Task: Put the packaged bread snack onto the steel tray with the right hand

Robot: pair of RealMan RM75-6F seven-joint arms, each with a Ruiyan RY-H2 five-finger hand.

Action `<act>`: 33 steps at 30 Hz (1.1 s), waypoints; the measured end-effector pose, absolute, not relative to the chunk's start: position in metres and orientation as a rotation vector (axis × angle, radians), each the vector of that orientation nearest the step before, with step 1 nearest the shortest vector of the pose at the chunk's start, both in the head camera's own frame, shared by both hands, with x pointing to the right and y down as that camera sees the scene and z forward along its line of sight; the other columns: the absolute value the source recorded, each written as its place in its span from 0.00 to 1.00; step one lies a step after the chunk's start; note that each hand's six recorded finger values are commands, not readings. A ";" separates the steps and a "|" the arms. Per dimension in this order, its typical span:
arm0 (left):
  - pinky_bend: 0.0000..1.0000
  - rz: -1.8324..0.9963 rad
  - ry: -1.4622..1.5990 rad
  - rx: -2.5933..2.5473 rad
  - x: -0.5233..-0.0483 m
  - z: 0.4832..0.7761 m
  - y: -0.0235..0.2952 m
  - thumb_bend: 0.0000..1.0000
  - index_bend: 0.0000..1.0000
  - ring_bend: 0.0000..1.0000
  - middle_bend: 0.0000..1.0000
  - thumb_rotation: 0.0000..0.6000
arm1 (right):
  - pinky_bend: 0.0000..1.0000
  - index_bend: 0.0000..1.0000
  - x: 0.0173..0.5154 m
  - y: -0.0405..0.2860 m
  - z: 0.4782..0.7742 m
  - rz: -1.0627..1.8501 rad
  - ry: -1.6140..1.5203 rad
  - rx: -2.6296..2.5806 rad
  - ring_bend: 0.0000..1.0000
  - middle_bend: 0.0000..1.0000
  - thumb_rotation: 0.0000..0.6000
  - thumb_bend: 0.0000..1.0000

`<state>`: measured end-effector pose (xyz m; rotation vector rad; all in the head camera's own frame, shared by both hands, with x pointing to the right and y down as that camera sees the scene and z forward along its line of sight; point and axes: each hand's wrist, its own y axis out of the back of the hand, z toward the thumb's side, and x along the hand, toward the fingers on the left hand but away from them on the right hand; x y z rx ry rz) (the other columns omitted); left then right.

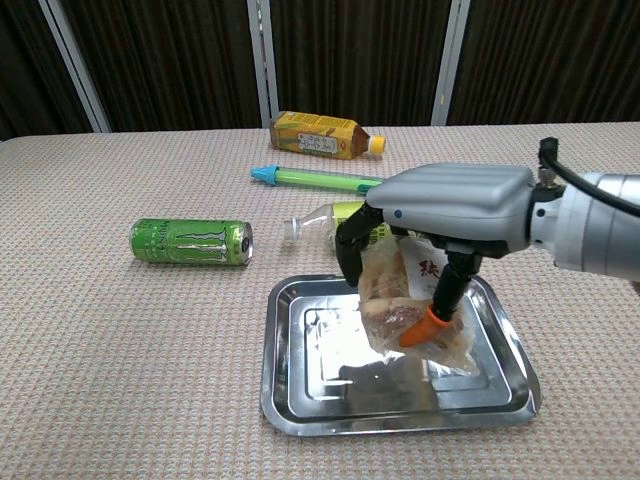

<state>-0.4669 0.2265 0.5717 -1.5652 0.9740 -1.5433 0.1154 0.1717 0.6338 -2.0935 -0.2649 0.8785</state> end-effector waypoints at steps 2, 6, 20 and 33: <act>0.00 -1.548 0.978 -1.562 -0.469 0.572 0.227 0.13 0.14 0.00 0.00 1.00 | 0.07 0.01 0.112 0.172 0.638 0.885 -0.239 -2.070 0.00 0.05 1.00 0.01; 0.00 -1.551 0.981 -1.562 -0.470 0.572 0.227 0.12 0.14 0.00 0.00 1.00 | 0.00 0.00 0.107 0.175 0.648 0.928 -0.182 -2.052 0.00 0.00 1.00 0.00; 0.00 -1.543 0.997 -1.562 -0.472 0.573 0.226 0.12 0.14 0.00 0.00 1.00 | 0.01 0.04 0.144 0.153 0.613 1.040 -0.289 -1.896 0.00 0.01 1.00 0.00; 0.00 -1.481 1.041 -1.525 -0.468 0.562 0.218 0.12 0.15 0.00 0.00 1.00 | 0.03 0.08 0.295 0.153 0.584 1.302 -0.741 -1.676 0.00 0.05 1.00 0.00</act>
